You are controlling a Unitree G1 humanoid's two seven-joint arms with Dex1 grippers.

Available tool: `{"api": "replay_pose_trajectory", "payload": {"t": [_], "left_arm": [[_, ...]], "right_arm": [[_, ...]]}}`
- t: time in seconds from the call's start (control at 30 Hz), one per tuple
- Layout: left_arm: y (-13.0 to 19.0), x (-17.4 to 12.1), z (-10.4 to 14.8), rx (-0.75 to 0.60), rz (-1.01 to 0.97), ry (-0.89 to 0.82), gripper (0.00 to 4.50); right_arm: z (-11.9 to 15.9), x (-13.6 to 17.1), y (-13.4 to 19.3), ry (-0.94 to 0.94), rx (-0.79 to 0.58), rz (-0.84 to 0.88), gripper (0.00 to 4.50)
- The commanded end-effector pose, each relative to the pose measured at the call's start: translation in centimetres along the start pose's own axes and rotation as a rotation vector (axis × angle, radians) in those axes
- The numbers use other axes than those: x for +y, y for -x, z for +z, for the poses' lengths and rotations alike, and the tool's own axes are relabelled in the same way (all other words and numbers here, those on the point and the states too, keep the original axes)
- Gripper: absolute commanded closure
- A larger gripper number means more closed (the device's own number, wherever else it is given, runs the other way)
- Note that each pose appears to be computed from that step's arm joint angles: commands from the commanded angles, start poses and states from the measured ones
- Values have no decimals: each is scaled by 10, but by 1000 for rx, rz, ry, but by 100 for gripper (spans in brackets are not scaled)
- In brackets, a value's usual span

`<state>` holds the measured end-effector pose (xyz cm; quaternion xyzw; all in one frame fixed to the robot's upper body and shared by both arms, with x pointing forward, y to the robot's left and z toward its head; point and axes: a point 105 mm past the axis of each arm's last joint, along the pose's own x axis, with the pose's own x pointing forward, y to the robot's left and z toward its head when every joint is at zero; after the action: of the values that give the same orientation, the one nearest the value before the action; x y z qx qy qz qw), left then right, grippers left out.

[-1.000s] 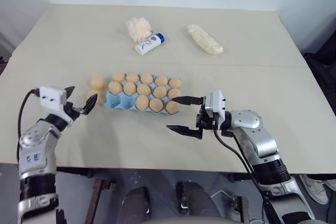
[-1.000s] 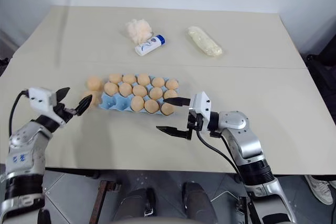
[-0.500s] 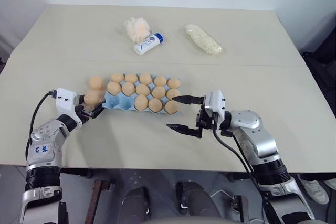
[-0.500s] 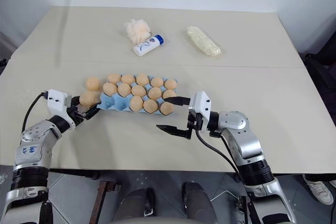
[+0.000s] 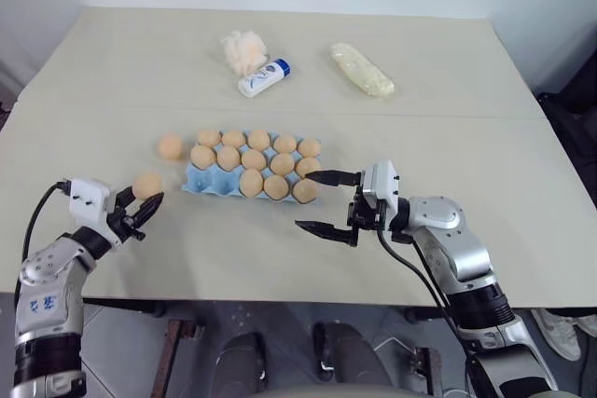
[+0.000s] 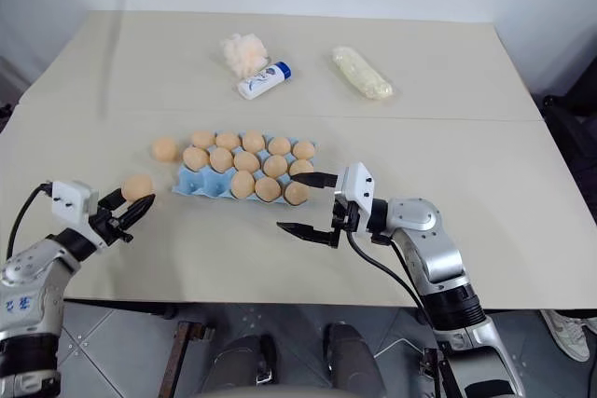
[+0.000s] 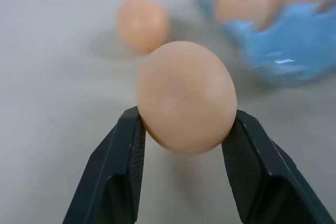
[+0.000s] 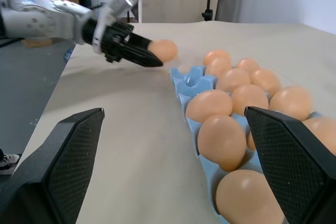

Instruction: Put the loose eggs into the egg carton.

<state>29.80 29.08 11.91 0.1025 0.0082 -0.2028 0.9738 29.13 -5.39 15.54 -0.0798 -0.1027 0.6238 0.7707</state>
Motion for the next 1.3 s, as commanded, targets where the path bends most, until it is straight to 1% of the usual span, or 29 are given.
{"api": "replay_pose_trajectory", "payload": {"t": [0.03,0.1,0.2,0.43,0.53,0.57,0.63,0.73,0.83,0.93,1.03,1.1,1.17,1.23,1.3], "left_arm": [[-2,-24,40,-134,-136,-97,238],[-10,-41,44,-138,-222,-123,238],[-23,-54,42,-116,-283,-207,238],[-61,-70,34,-89,-353,-150,238],[-70,-74,33,-81,-380,-125,238],[-71,-72,35,-86,-362,-138,219],[-66,-67,41,-116,-345,-138,175],[-53,-57,58,-190,-308,-161,85],[-37,-49,69,-229,-280,-172,85],[-17,-27,73,-228,-161,-157,85],[0,-9,63,-183,-78,-134,85],[16,21,46,-149,102,-71,50],[29,38,27,-97,220,-25,2],[38,45,13,-52,284,-25,2],[44,47,6,-40,313,-3,2]], "right_arm": [[7,2,0,28,-30,6,0],[7,2,-1,27,-30,8,0],[7,3,-3,28,-32,10,0],[9,3,-4,35,-37,6,0],[10,4,-3,38,-38,3,0],[10,3,-3,40,-38,-1,0],[12,3,-2,43,-43,-11,0],[11,3,-2,40,-47,-15,0],[9,6,-3,34,-47,-11,0],[8,7,-4,27,-48,-8,0],[7,6,-5,25,-50,-1,0],[8,5,-7,27,-54,11,0],[9,4,-9,30,-59,17,0],[13,1,-10,25,-80,7,0],[17,-2,-10,31,-94,0,0]]}}
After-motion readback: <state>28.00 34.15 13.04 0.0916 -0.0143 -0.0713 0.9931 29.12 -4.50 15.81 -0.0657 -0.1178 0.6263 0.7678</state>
